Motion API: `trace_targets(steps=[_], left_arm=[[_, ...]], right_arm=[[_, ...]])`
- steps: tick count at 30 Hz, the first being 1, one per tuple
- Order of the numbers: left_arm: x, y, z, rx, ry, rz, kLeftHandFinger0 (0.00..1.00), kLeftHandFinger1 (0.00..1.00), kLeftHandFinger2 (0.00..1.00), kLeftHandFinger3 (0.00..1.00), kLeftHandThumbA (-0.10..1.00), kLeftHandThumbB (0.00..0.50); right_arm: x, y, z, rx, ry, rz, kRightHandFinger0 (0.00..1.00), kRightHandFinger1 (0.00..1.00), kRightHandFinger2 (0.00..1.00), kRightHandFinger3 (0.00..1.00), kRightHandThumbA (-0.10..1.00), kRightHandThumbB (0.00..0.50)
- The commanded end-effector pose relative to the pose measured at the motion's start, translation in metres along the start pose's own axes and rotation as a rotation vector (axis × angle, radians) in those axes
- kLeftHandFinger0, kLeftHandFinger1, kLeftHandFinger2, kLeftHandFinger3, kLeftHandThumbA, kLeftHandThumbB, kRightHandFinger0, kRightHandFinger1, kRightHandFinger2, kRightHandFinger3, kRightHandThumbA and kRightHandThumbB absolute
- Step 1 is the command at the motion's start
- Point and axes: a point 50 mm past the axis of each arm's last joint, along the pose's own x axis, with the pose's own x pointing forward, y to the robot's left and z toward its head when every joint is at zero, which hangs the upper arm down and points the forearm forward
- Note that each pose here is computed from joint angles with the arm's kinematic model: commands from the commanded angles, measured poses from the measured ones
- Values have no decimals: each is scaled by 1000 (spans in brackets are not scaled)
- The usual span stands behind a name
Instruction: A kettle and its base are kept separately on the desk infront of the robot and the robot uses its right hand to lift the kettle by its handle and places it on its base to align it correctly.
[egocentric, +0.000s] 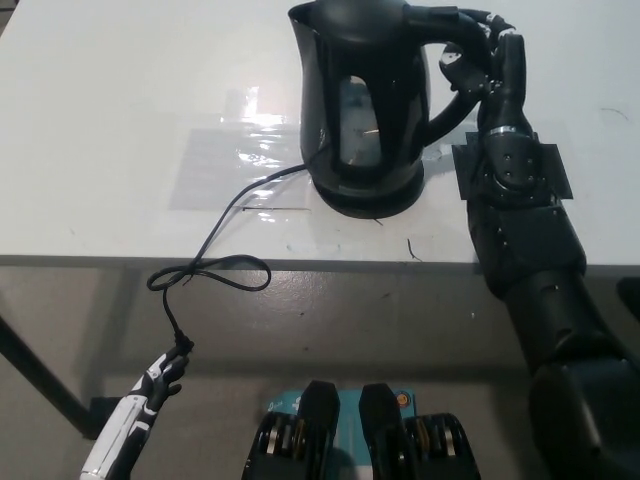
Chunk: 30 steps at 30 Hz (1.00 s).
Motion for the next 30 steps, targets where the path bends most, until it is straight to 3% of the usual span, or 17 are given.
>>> trace_targets(steps=[1,6,10,13,15,18,20,22,25,30], left_arm=[[0,6,3,13,-23,-9,1000,1000,1000,1000,1000,368],[-1,6,2,12,-21,-8,1000,1000,1000,1000,1000,380],[-1,6,3,21,-25,-14,1000,1000,1000,1000,1000,352],[-2,5,2,22,-26,-15,1000,1000,1000,1000,1000,360],[-1,4,3,15,-19,-12,1000,1000,1000,1000,1000,373],[-1,4,2,10,-16,-10,1000,1000,1000,1000,1000,375],[0,5,3,13,-19,-11,1000,1000,1000,1000,1000,372],[1,5,4,17,-23,-12,1000,1000,1000,1000,1000,375],[0,6,4,17,-22,-12,1000,1000,1000,1000,1000,382],[1,6,5,21,-29,-15,1000,1000,1000,1000,1000,369]], right_arm=[[23,14,77,84,-247,16,0,203,546,568,-100,108],[24,11,82,61,-269,7,0,187,542,556,-100,106],[24,7,81,79,-278,5,0,167,493,525,-100,101],[22,7,76,97,-272,1,0,180,575,555,-100,113],[21,7,72,96,-248,3,0,221,645,647,-100,106],[21,9,66,68,-223,5,0,200,575,558,-100,120],[21,9,64,65,-215,10,0,203,574,553,-100,111],[19,10,60,62,-208,10,0,182,536,469,-100,111],[18,9,54,49,-199,7,0,170,531,475,-100,105],[16,5,41,67,-179,-8,0,233,610,509,-100,101]])
